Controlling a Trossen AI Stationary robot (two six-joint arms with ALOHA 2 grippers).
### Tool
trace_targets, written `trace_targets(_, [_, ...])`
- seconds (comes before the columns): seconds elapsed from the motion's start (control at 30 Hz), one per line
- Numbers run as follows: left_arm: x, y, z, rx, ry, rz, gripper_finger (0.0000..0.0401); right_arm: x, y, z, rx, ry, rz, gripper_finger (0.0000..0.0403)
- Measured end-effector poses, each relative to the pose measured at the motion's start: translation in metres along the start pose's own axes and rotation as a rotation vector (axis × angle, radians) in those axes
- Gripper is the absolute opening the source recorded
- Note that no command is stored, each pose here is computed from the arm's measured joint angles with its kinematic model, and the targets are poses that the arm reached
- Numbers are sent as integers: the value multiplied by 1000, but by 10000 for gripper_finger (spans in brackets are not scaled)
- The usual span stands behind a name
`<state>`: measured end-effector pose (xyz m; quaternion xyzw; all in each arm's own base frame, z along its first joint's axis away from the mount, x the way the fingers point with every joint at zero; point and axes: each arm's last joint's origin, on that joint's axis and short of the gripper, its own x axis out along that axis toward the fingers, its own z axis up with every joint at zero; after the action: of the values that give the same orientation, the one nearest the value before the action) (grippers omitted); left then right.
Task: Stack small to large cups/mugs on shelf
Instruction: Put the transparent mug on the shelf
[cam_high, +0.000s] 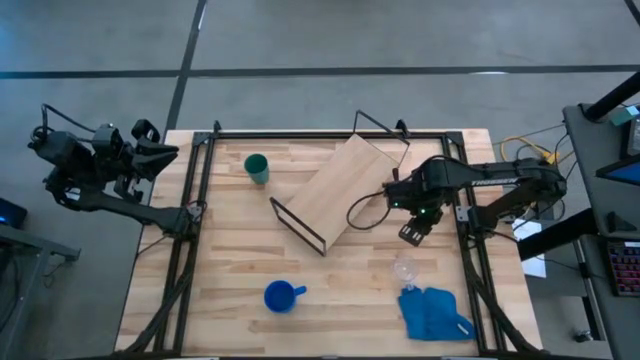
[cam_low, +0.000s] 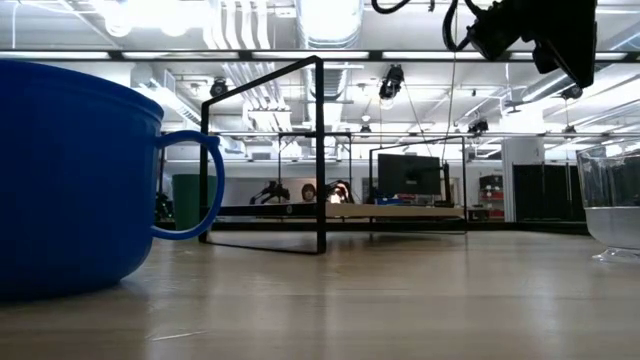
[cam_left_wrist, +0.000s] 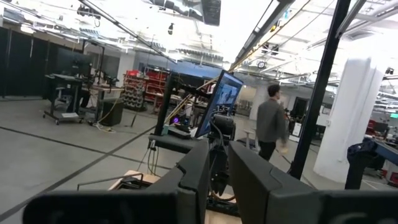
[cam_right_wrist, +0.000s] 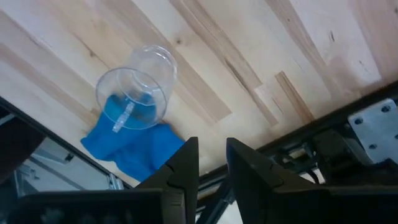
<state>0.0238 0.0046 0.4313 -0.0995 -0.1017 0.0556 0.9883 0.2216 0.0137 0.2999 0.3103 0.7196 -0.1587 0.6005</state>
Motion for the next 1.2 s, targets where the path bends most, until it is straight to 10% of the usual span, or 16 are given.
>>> trace_targets(1.2, [0,0,0,-1,-1,0,47,-1,6,11,-31,-148,20,77])
